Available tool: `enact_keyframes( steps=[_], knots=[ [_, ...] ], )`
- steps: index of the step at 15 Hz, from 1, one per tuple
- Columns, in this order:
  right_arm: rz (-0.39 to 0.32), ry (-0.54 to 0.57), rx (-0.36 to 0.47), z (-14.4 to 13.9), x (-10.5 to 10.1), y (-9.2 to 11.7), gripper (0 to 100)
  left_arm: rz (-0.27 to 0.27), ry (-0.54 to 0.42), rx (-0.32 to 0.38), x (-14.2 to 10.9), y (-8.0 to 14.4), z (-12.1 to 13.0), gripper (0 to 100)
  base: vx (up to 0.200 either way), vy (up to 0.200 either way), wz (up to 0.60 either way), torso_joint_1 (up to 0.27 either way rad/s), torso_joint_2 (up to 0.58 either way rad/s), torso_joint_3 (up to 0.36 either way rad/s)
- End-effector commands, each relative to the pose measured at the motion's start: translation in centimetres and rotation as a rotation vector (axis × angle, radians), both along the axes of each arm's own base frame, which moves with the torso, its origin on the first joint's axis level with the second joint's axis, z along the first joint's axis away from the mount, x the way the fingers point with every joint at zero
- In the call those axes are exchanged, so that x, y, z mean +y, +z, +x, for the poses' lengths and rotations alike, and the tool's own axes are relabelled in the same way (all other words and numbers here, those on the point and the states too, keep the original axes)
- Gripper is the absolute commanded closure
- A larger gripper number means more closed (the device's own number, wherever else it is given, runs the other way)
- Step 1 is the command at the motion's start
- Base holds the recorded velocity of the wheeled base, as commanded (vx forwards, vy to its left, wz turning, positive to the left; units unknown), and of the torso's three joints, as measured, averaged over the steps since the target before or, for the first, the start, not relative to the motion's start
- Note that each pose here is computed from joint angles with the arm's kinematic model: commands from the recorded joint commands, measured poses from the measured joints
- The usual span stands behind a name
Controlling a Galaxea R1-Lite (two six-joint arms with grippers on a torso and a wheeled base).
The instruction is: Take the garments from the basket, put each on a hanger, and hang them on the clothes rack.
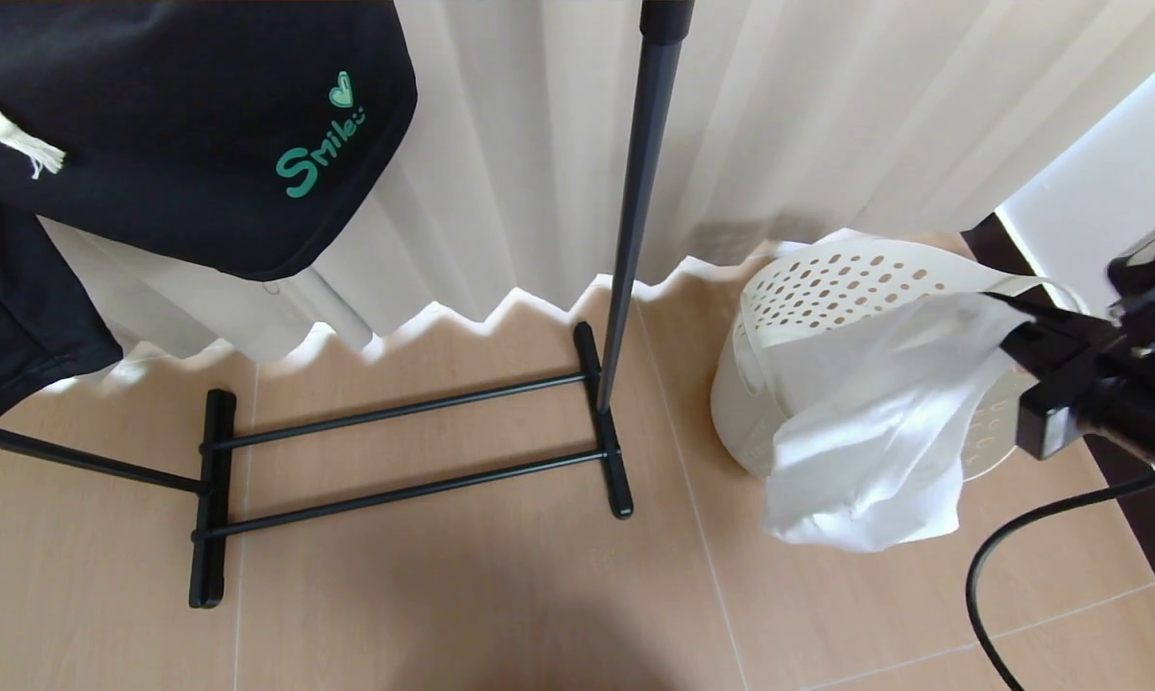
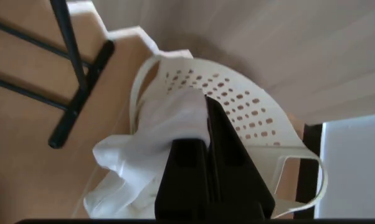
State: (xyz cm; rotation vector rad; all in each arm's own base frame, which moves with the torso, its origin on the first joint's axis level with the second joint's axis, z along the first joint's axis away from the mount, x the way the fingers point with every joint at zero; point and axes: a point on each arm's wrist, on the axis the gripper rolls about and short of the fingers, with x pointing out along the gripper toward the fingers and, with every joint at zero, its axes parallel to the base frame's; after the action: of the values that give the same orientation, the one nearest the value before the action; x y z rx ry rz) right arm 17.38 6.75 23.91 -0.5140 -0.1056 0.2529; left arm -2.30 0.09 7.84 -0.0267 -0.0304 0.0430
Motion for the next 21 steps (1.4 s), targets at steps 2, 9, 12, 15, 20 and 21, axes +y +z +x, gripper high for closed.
enact_keyframes(
  steps=[2, 9, 12, 15, 20, 21],
  knots=[
    [0.055, 0.124, -0.097, -3.4, -0.5, 2.2, 100, 0.000, 0.001, 0.001, 0.0, 0.0, 0.0, 0, 0.000, 0.000, 0.00, 0.000, 0.00, 0.000],
    [0.042, 0.137, -0.068, -3.0, -0.4, 1.7, 100, 0.000, -0.002, 0.004, 0.0, 0.0, 0.0, 0, 0.000, 0.000, 0.00, 0.000, 0.00, 0.000],
    [0.041, 0.137, -0.064, -3.0, -0.4, 1.6, 100, 0.000, -0.004, 0.005, 0.0, 0.0, 0.0, 0, 0.000, 0.000, 0.00, -0.002, 0.00, 0.080],
    [0.041, 0.137, -0.064, -3.0, -0.4, 1.6, 100, -0.001, -0.004, 0.004, 0.0, 0.0, 0.0, 0, 0.000, 0.000, 0.00, 0.004, 0.01, 0.181],
    [0.041, 0.139, -0.065, -3.0, -0.4, 1.7, 100, -0.003, -0.004, 0.004, 0.0, 0.0, 0.0, 0, 0.000, 0.000, 0.00, -0.001, 0.00, 0.199],
    [0.041, 0.139, -0.065, -3.0, -0.4, 1.7, 100, -0.003, -0.004, 0.005, 0.0, 0.0, 0.0, 0, 0.000, 0.000, 0.00, -0.002, 0.00, 0.212]
  ],
)
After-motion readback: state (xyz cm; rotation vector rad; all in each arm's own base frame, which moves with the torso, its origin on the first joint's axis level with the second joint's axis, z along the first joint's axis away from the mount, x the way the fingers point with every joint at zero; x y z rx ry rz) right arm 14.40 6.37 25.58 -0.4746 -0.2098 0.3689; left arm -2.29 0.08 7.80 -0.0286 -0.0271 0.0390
